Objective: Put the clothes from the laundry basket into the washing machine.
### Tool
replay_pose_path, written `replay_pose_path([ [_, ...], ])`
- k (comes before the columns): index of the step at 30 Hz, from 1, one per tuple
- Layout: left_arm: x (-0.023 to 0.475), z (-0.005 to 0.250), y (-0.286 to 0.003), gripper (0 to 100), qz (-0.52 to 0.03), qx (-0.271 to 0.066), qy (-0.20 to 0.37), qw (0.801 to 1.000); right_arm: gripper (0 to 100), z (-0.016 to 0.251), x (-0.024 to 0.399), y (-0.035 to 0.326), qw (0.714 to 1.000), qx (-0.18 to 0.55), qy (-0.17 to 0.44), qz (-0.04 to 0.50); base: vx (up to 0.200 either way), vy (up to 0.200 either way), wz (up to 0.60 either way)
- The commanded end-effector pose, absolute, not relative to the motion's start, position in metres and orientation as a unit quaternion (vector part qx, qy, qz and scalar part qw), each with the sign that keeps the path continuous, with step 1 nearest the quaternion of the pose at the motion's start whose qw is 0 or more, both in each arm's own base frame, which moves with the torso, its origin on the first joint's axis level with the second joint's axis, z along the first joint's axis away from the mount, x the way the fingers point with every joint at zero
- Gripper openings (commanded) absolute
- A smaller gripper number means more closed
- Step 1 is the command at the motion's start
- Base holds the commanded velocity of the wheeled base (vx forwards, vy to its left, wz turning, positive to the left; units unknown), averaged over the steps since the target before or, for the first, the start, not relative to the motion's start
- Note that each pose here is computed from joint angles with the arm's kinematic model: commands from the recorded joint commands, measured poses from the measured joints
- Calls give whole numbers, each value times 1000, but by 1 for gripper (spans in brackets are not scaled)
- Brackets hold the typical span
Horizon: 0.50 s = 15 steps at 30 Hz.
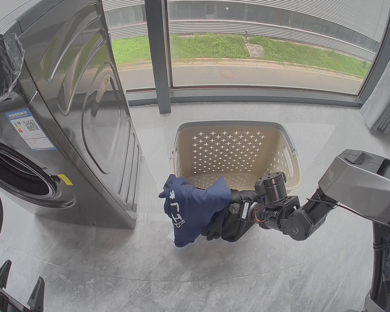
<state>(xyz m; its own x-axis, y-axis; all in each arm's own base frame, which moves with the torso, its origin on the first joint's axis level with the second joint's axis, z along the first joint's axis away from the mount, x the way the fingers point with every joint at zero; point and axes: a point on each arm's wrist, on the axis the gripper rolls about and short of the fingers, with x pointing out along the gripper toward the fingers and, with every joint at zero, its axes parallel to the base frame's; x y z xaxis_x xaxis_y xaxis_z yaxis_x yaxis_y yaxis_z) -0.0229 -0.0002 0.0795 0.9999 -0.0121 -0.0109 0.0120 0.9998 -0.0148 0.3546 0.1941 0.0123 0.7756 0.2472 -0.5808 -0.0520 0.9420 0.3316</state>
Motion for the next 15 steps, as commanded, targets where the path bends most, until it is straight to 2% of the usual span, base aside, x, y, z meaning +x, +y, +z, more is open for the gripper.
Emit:
replay_pose_path([
  [1, -22, 76, 0, 100, -6, -8, 8, 1000, 0, 14, 358, 196, 932, 153, 319, 82, 0, 0, 0],
  [11, -22, 76, 0, 100, -6, -8, 8, 1000, 0, 18, 355, 196, 932, 155, 318, 85, 0, 0, 0],
  [14, -22, 76, 0, 100, -6, -8, 8, 1000, 0, 31, 350, 195, 934, 158, 308, 90, 0, 0, 0],
  [15, -22, 76, 0, 100, -6, -8, 8, 1000, 0, 48, 342, 192, 937, 162, 296, 95, 0, 0, 0],
])
